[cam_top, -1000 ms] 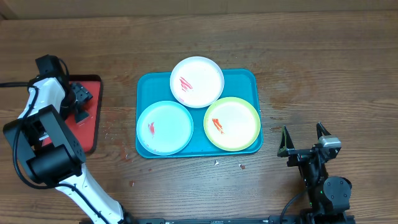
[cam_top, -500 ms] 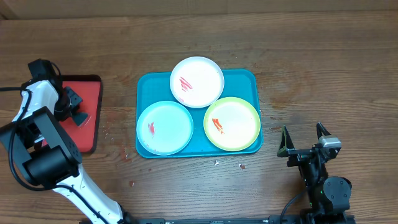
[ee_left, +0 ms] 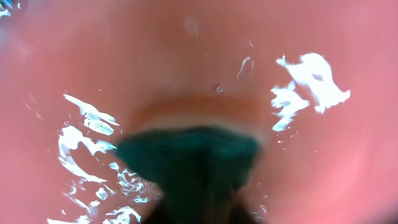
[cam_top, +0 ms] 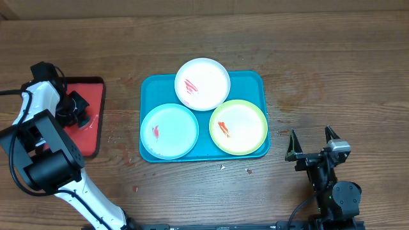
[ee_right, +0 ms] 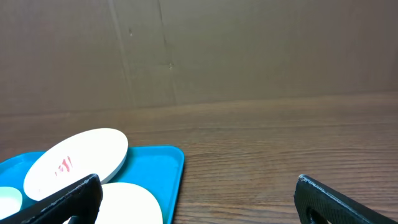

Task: Clean dirty plates on tray and stack at the side
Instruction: 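Close the left gripper on the green sponge in the red tray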

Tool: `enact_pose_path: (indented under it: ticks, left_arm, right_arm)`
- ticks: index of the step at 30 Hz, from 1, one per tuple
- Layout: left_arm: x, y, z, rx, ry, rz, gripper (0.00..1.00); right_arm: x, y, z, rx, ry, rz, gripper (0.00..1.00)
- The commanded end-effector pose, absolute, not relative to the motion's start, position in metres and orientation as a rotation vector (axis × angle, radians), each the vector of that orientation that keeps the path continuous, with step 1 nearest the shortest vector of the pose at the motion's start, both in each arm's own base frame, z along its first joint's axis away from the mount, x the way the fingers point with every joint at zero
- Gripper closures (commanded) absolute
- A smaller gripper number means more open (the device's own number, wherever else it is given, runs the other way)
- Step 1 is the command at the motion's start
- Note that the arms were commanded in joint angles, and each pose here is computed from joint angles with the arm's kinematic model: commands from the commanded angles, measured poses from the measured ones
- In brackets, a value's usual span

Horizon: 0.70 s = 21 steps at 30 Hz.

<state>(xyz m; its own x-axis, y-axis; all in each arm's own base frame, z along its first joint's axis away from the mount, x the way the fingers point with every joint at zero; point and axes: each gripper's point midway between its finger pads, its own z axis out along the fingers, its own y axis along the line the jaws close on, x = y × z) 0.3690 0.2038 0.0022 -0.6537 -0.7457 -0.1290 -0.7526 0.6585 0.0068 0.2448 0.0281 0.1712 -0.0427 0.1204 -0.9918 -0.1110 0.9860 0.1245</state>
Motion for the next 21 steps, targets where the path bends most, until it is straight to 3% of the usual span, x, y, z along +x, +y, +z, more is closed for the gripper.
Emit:
enact_pose_path:
  ticks: [1, 2, 3, 4, 5, 13, 16, 19, 20, 21]
  left_arm:
    - [0.361, 0.199, -0.010, -1.267, 2.804, 0.085, 0.96]
    - [0.360, 0.199, -0.010, -1.268, 2.807, 0.085, 0.95]
    - [0.359, 0.198, -0.010, -1.270, 2.812, 0.084, 0.72]
    - [0.356, 0.197, -0.010, -1.275, 2.823, 0.083, 0.15]
    - [0.354, 0.196, -0.010, -1.279, 2.834, 0.082, 0.00]
    - [0.339, 0.175, -0.010, -1.314, 2.916, -0.029, 0.04]
    - [0.339, 0.173, -0.010, -1.316, 2.919, -0.049, 0.27]
    - [0.339, 0.173, -0.010, -1.316, 2.917, -0.048, 0.74]
    - [0.339, 0.173, -0.010, -1.316, 2.917, -0.048, 0.87]
    - [0.339, 0.173, -0.010, -1.316, 2.917, -0.048, 0.93]
  right_arm:
    - [0.245, 0.025, 0.170, 0.017, 1.595, 0.173, 0.00]
    - [0.245, 0.025, 0.170, 0.017, 1.595, 0.173, 0.00]
    - [0.245, 0.025, 0.170, 0.017, 1.595, 0.173, 0.00]
    - [0.245, 0.025, 0.170, 0.017, 1.595, 0.173, 0.00]
    - [0.245, 0.025, 0.170, 0.017, 1.595, 0.173, 0.00]
    - [0.245, 0.025, 0.170, 0.017, 1.595, 0.173, 0.00]
    - [0.245, 0.025, 0.170, 0.017, 1.595, 0.173, 0.00]
    - [0.245, 0.025, 0.170, 0.017, 1.595, 0.173, 0.00]
    - [0.245, 0.025, 0.170, 0.017, 1.595, 0.173, 0.00]
    - [0.245, 0.025, 0.170, 0.017, 1.595, 0.173, 0.00]
